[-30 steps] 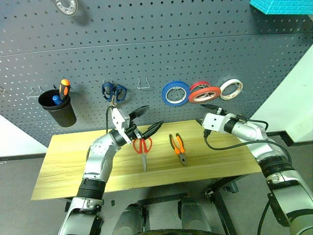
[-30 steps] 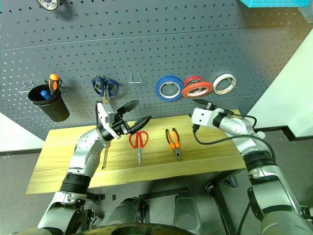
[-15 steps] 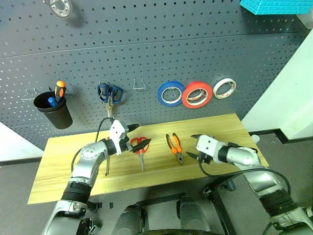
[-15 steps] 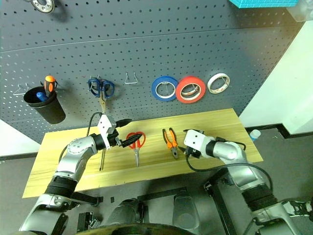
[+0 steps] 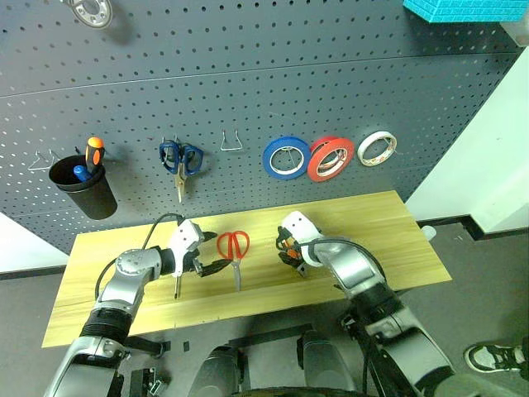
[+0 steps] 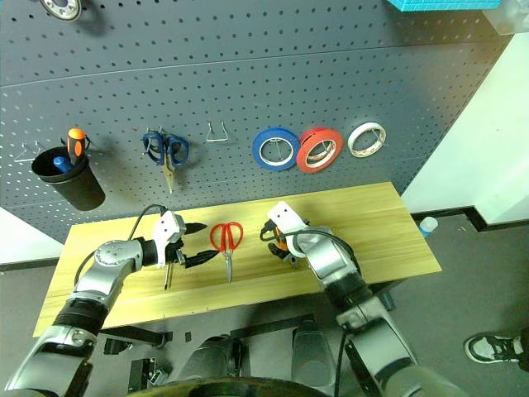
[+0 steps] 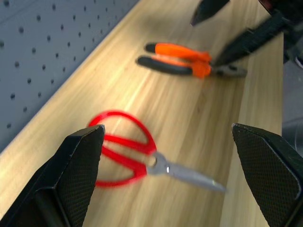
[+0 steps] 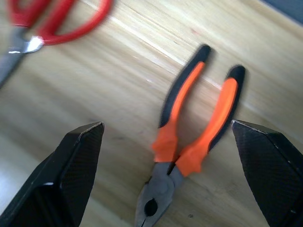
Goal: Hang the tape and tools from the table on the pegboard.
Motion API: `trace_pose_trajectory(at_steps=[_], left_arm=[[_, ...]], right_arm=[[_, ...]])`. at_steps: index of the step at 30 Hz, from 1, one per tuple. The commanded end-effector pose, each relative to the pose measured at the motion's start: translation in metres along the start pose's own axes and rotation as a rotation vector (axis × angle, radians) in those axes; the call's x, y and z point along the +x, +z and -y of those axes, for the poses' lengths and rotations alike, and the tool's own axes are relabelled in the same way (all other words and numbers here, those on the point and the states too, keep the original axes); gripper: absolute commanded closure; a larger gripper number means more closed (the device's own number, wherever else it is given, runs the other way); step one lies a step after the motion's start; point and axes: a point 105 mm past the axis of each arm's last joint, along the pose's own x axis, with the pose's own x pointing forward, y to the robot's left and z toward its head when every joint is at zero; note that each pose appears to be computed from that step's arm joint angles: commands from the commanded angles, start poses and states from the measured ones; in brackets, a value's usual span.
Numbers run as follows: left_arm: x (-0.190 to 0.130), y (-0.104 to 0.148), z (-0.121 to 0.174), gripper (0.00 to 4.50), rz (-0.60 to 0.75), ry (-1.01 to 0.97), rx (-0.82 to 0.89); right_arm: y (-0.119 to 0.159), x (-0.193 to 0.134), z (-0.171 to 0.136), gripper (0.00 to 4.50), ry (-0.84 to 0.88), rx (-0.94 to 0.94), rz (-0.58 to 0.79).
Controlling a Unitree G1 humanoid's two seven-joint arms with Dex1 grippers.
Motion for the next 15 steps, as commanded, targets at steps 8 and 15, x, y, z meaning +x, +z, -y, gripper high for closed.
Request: trace_pose_trajectory(at_steps=[8, 15], left_arm=[[-0.013, 0.007, -0.008, 0.0, 0.021, 0.006, 0.022], [-0.014, 0.012, -0.004, 0.0, 0.048, -0.03, 0.017]], right_arm=[[0.003, 0.02, 0.002, 0.02, -0.056, 0.2, -0.115], [0.002, 0.029, -0.008, 0.02, -0.032, 0.27, -0.159]])
